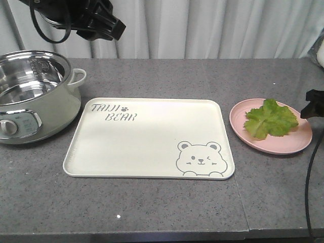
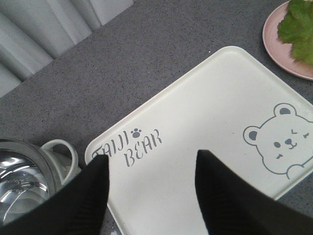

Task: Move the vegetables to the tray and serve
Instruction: 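Grasp the rim of the pink plate with the right gripper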

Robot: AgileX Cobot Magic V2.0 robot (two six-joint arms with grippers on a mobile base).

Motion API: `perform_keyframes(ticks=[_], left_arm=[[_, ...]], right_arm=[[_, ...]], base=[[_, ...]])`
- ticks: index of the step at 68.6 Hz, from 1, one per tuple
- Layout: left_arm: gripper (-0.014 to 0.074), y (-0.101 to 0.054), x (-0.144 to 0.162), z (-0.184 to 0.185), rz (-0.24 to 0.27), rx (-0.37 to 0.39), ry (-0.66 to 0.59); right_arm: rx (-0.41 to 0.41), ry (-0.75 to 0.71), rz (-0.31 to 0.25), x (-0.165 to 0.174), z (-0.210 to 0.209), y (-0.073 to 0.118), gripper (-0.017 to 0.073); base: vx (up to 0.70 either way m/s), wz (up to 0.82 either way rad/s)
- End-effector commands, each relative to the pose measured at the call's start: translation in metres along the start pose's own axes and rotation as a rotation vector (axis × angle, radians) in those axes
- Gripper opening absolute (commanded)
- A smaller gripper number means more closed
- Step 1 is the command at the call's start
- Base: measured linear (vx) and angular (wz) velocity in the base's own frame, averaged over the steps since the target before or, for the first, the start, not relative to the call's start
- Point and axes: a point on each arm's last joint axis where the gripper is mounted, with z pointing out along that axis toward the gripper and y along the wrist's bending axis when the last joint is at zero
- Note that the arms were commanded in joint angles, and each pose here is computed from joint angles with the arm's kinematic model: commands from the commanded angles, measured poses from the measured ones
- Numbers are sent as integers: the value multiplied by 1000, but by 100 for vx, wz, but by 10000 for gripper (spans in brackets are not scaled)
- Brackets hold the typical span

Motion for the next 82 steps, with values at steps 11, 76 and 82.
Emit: perform_keyframes(ticks=[11,76,82], left_arm=[[376,3,-5,-24,-16,-9,-85],[376,3,-5,-24,-16,-9,-85],[376,3,-5,-24,-16,-9,-85]], right_arm=[[5,-4,13,-5,1,-4,462],[-9,-9,19,-11,-3,-2,-5],[-18,-41,1,-19,-17,3,-5]], base=[[0,0],[0,0],[0,0]])
